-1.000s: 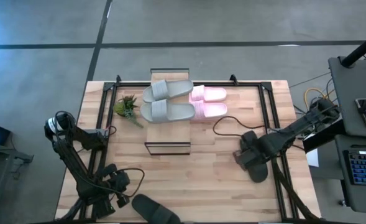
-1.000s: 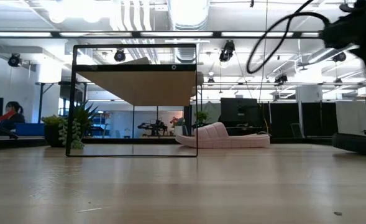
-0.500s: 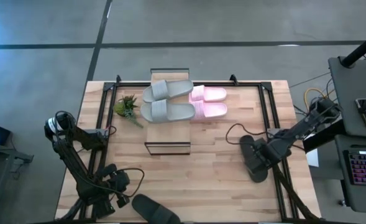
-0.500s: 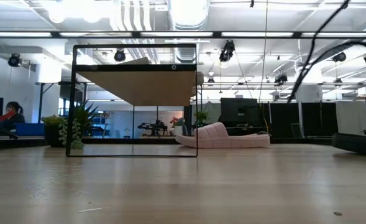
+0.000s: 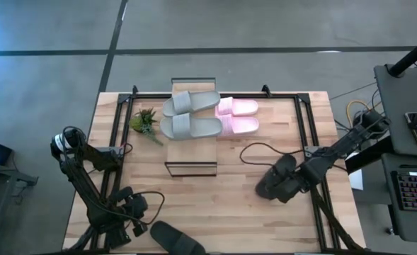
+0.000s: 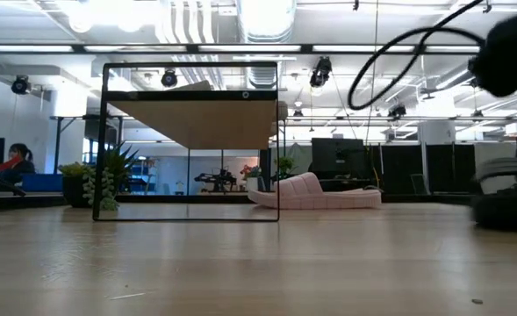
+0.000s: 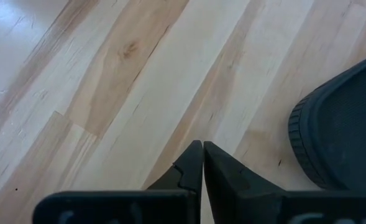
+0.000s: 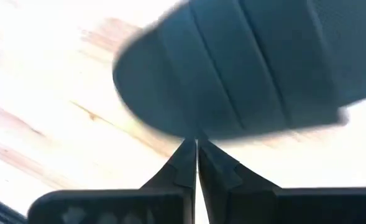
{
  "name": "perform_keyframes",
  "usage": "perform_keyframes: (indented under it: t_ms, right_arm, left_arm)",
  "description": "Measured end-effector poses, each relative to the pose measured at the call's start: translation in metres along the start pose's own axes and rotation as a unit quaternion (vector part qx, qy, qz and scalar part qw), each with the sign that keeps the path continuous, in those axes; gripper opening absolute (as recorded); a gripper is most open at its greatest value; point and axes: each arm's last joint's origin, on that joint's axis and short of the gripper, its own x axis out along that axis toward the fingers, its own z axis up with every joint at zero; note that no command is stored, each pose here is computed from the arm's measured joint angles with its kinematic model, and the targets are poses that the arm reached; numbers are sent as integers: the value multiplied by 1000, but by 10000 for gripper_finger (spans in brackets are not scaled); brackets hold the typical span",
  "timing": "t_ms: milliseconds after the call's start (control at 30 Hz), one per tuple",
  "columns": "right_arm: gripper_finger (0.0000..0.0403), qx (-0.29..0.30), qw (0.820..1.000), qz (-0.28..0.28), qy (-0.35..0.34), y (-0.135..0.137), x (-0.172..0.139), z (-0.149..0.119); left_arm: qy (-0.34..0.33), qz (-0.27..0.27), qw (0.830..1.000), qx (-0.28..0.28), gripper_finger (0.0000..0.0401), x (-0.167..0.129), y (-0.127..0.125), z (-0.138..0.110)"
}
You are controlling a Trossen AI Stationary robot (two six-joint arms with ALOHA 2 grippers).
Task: Pick and place slides into the shelf
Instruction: Move the top black slide to the middle right of the table
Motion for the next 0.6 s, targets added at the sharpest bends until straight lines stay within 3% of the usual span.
perform_keyframes:
  t_ms: [467,600]
  right_arm:
    - [9,30,994,-106,-10,-16,-13,3]
    - [9,48,988,-143,-42,-23,-15,6]
  left_arm:
    - [1,-1,1000,-1,0,-1,-1,0]
    - [1,-1,1000,-1,0,-1,-1,0]
